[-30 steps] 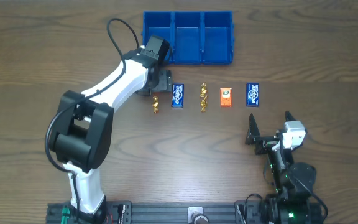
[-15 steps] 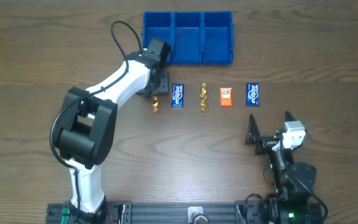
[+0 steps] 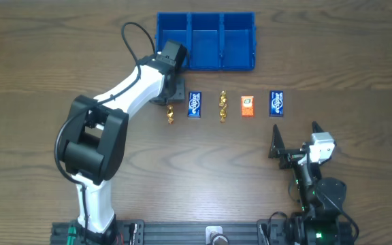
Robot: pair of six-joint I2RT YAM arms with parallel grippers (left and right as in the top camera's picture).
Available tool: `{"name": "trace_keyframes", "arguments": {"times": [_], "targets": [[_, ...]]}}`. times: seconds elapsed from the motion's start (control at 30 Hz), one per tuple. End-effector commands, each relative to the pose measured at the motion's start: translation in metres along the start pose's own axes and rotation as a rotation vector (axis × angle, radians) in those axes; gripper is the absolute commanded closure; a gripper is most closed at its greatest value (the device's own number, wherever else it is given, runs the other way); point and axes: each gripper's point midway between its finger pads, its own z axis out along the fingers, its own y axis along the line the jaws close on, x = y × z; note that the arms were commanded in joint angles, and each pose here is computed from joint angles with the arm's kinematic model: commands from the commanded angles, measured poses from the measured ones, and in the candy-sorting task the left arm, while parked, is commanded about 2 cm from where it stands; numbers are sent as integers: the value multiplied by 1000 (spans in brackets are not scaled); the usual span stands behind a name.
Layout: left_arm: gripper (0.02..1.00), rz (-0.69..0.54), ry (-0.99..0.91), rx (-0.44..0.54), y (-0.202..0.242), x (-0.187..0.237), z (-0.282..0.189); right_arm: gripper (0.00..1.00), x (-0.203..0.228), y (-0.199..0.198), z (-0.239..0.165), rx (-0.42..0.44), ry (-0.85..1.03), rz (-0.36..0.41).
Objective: Sort Candies Into Trays
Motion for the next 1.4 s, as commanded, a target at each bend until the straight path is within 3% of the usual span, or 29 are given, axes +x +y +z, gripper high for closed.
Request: {"name": "trace_keyframes", "arguments": {"times": [0.03, 0.3, 0.43, 0.57, 0.87, 1.4], "targets": [[766, 14, -133, 43, -20, -33, -63, 3, 0, -2, -1, 12, 1, -13], [759, 22, -483, 28, -50, -96, -215, 3, 0, -2, -1, 12, 1, -13], [750, 9, -536, 26, -54, -124, -241, 3, 0, -2, -1, 12, 1, -13], [752, -17, -502, -5, -47, -147, -225, 3, 0, -2, -1, 12, 1, -13], [750, -41, -347, -55, -28, -162, -137, 3, 0, -2, -1, 12, 1, -13], [702, -52, -295, -34, -16, -161, -124, 3, 0, -2, -1, 12, 1, -13]]}}
